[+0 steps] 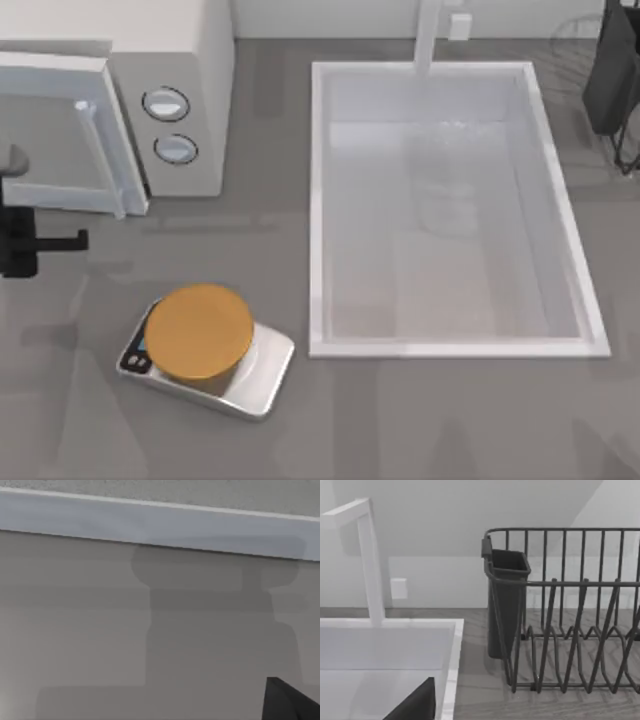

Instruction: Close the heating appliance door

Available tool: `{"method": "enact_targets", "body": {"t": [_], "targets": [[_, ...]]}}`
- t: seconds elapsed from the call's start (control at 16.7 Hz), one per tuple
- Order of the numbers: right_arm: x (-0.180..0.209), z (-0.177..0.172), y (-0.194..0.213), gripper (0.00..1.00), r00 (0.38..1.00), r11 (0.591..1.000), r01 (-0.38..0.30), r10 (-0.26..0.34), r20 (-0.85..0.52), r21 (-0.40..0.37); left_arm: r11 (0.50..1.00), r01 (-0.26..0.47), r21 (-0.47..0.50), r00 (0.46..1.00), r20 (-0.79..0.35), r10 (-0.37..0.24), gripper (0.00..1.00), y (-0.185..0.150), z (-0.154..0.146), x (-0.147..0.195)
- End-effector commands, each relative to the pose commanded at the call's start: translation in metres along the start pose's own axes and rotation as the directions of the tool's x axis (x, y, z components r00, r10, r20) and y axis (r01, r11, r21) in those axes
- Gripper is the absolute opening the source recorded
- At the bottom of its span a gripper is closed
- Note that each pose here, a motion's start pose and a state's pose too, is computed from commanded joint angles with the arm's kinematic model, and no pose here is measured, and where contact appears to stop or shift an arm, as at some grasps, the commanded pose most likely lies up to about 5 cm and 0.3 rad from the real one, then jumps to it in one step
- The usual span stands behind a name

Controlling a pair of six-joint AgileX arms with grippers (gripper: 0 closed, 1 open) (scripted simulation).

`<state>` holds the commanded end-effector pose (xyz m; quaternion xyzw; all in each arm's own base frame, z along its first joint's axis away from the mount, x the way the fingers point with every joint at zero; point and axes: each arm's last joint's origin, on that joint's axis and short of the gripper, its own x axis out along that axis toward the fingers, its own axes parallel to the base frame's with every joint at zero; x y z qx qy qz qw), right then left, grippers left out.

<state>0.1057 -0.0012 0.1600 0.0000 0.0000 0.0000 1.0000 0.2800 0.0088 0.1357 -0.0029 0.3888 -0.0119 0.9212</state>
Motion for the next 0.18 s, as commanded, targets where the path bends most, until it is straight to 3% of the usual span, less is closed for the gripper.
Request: {"method": "enact_targets", "body": {"t": [0.18], "targets": [[0.0,0.0,0.0,1.0,1.0,1.0,0.0,0.0,0.0,0.0,1.0,-0.001,0.001,1.0,0.01,0.001,0.0,-0.0004,0.0062,0.008]]}}
